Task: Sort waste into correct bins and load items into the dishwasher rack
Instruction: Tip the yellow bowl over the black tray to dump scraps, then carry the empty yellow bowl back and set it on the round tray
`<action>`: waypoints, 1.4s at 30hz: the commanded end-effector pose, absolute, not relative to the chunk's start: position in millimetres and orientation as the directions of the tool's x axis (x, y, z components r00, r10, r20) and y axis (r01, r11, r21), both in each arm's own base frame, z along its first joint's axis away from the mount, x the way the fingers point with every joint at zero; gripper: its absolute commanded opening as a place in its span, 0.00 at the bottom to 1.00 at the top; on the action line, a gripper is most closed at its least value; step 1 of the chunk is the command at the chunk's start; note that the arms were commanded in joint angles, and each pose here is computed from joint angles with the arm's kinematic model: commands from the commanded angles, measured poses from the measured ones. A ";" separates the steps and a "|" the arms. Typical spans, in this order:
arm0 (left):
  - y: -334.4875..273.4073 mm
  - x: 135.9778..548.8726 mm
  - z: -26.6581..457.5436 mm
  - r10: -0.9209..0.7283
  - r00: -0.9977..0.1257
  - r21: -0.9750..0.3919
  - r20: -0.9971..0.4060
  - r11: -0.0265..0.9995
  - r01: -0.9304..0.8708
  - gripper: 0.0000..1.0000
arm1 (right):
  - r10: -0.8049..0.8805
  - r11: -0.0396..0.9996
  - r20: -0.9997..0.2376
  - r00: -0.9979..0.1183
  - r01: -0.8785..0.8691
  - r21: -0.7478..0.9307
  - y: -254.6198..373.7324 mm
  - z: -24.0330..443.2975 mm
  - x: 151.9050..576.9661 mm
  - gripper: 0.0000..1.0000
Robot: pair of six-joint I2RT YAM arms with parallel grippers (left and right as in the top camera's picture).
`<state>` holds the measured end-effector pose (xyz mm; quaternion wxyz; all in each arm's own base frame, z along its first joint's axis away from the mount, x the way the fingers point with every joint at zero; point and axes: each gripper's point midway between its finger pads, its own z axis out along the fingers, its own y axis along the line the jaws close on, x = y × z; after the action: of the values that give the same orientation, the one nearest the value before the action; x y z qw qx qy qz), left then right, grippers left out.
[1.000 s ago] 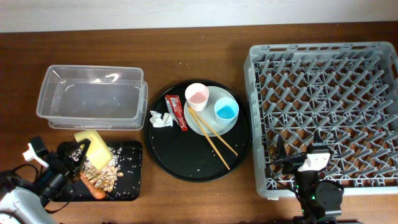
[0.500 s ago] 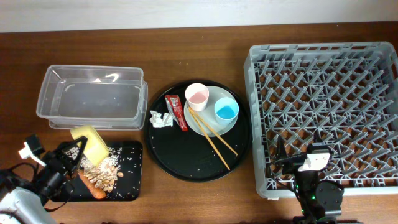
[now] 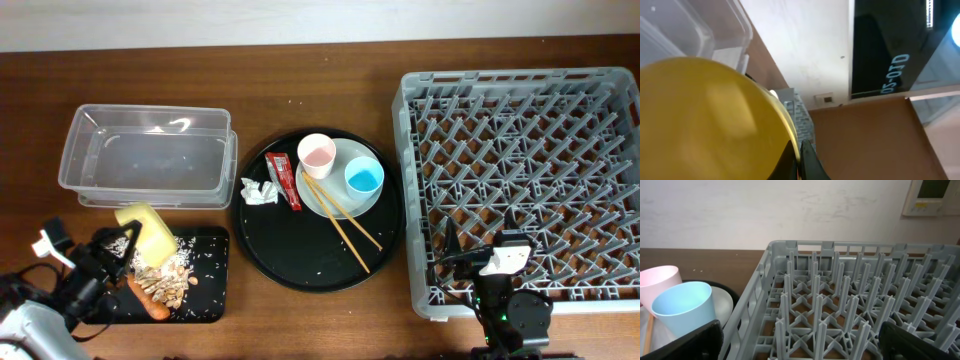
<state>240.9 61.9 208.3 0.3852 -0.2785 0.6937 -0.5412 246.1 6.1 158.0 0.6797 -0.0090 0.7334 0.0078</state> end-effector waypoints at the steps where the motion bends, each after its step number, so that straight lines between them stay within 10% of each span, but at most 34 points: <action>1: 63.4 243.1 214.7 -0.804 -0.538 -0.964 -0.254 0.255 0.074 0.00 | 0.001 1.000 -0.997 -0.083 -0.020 0.003 6.0 154.5 246.1 0.98; 18: 51.4 244.9 205.5 -0.771 -0.590 -0.963 -0.241 0.264 0.049 0.00 | 0.001 1.000 -0.997 -0.083 -0.020 0.003 6.0 154.5 246.1 0.98; 29: -25.7 257.6 219.2 -0.466 -0.824 -0.841 -0.322 0.540 0.024 0.00 | 0.001 1.000 -0.997 -0.083 -0.020 0.003 6.0 154.5 246.1 0.98; 42: -150.8 276.9 205.9 -0.208 -0.840 -0.519 -0.501 0.849 0.100 0.00 | 0.001 1.000 -0.997 -0.083 -0.020 0.003 6.0 154.5 246.1 0.98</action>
<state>270.9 -141.9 205.3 0.2445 -0.0043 0.9066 -0.3439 246.1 6.1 158.0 0.6796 -0.0088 0.7334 0.0079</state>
